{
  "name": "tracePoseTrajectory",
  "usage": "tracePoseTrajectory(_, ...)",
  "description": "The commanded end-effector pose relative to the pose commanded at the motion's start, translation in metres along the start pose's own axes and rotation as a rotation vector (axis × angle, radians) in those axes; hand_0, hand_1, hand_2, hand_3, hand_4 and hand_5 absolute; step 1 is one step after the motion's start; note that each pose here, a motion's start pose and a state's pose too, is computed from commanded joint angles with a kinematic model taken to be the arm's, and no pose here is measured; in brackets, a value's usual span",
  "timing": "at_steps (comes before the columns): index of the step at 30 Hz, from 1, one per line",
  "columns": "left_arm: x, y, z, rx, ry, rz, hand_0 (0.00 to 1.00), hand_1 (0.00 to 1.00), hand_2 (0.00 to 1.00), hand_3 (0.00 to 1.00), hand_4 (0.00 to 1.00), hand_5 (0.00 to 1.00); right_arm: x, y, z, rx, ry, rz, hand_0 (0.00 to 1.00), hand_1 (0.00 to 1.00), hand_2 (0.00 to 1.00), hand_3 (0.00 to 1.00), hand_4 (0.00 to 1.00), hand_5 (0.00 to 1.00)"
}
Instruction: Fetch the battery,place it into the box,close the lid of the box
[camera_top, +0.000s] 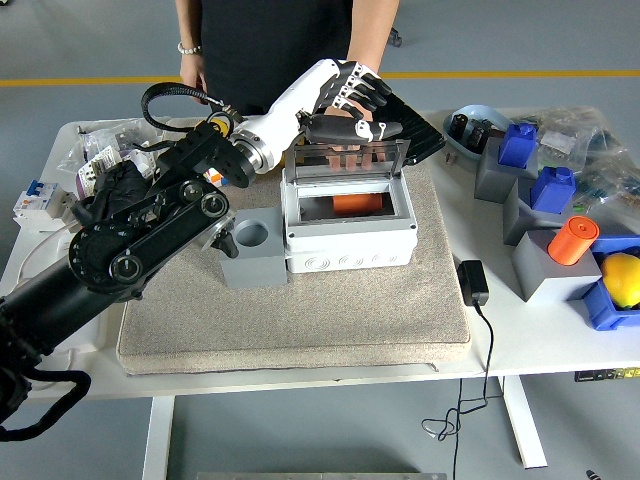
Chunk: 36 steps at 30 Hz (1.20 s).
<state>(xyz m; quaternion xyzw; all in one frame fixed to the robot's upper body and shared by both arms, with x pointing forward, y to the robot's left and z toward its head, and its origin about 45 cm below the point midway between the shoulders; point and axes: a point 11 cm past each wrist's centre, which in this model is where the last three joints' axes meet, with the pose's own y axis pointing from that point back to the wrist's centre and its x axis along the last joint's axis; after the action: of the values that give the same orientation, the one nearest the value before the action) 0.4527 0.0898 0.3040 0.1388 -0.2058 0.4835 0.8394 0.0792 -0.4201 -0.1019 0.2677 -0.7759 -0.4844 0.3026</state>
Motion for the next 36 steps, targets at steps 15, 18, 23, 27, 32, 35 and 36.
tracePoseTrajectory(15,-0.002,-0.007,-0.045,0.181,-0.223,-0.066,0.765,0.773,0.699,0.646,0.939,0.297,0.000,0.000,-0.004,0.007,0.010,0.001,0.663,0.632,0.630,0.533,0.871,0.435)
tracePoseTrajectory(18,-0.006,-0.004,-0.055,0.230,-0.248,-0.100,0.765,0.773,0.699,0.646,0.939,0.297,0.001,0.000,-0.004,0.007,0.011,0.003,0.663,0.632,0.630,0.533,0.871,0.435)
tracePoseTrajectory(23,-0.011,0.004,-0.062,0.274,-0.271,-0.150,0.714,0.748,0.693,0.644,0.952,0.321,0.000,0.000,-0.005,0.012,0.013,0.004,0.663,0.632,0.631,0.533,0.872,0.435)
tracePoseTrajectory(27,-0.014,0.009,-0.052,0.246,-0.251,-0.165,0.707,0.738,0.691,0.644,0.942,0.353,0.000,0.000,-0.004,0.011,0.016,0.004,0.663,0.633,0.630,0.533,0.871,0.435)
tracePoseTrajectory(32,-0.025,0.015,-0.040,0.220,-0.247,-0.199,0.711,0.738,0.687,0.640,0.937,0.359,0.001,0.000,-0.001,0.006,0.011,0.004,0.663,0.632,0.630,0.533,0.871,0.435)
tracePoseTrajectory(35,-0.032,0.018,-0.038,0.213,-0.244,-0.219,0.711,0.738,0.687,0.640,0.937,0.359,0.001,0.000,0.000,0.004,0.008,0.004,0.663,0.632,0.630,0.533,0.871,0.435)
tracePoseTrajectory(36,-0.034,0.018,-0.039,0.214,-0.246,-0.224,0.711,0.738,0.687,0.640,0.937,0.359,0.001,0.000,0.000,0.004,0.008,0.004,0.663,0.632,0.630,0.533,0.871,0.435)
